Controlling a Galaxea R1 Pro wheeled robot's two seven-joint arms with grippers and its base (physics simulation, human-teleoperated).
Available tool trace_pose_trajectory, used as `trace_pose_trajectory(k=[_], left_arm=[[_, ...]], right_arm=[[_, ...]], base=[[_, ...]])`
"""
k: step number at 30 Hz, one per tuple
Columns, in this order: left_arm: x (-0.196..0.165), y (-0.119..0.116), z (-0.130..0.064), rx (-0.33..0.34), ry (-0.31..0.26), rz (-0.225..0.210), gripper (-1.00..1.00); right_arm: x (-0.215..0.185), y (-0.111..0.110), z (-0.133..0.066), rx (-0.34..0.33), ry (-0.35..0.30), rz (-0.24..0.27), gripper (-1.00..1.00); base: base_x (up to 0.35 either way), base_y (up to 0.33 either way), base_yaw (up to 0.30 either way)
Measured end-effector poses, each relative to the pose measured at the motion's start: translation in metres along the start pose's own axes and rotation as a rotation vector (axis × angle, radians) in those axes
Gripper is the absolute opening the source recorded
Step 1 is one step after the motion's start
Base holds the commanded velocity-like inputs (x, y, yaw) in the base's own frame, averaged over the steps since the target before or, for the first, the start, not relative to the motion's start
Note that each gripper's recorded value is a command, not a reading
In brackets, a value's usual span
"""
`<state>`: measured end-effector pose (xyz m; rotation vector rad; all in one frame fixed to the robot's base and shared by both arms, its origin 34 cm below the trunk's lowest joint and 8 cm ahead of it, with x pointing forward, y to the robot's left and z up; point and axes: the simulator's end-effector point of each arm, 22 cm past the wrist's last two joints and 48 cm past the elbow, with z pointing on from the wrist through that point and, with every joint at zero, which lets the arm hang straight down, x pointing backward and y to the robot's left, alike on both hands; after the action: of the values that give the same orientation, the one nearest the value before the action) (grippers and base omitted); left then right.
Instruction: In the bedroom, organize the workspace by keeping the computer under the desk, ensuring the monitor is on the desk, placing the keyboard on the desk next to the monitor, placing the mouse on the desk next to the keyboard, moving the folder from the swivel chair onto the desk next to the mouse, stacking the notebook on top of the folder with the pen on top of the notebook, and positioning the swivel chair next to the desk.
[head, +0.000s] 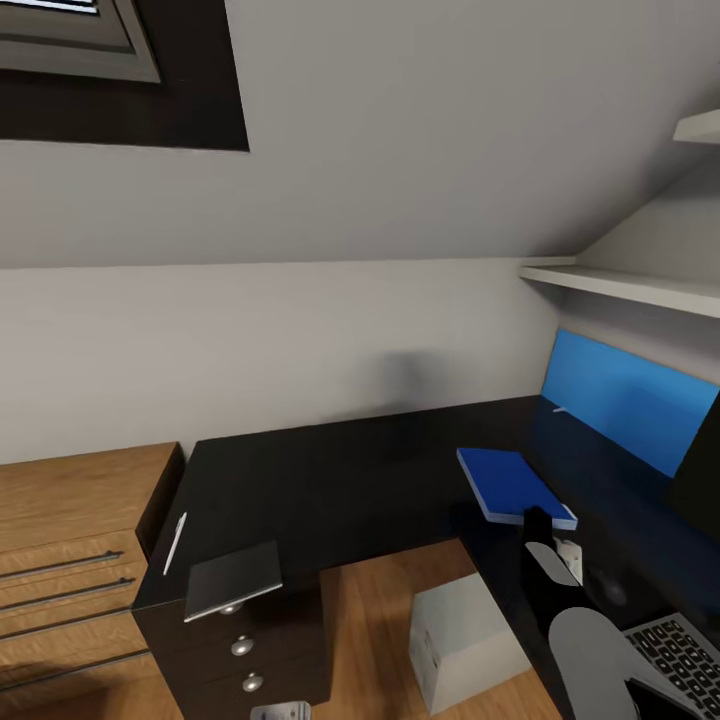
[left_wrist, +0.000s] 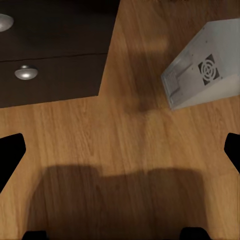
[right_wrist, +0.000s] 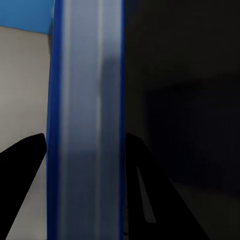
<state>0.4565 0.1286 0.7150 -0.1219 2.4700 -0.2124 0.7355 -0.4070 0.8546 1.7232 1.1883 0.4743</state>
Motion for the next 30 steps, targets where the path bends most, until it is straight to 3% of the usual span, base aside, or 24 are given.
trace_pose_trajectory(k=[23,24,30], left_arm=[[0.0049,-0.0001,0.0067,0.002,0.001,0.002,1.0],[0.005,-0.0001,0.0067,0.002,0.001,0.002,1.0],[0.0051,0.0001,0.0068,0.001,0.001,0.004,1.0]], right_arm=[[0.0014,-0.0061,0.0041,0.0,-0.004,-0.001,-1.0],[0.0013,-0.006,0.0042,0.0,-0.004,-0.001,1.0],[0.0013,-0.0052,0.0042,0.0,-0.005,-0.001,1.0]], base=[[0.0,0.0,0.0],[0.0,0.0,0.0],[0.0,0.0,0.0]])
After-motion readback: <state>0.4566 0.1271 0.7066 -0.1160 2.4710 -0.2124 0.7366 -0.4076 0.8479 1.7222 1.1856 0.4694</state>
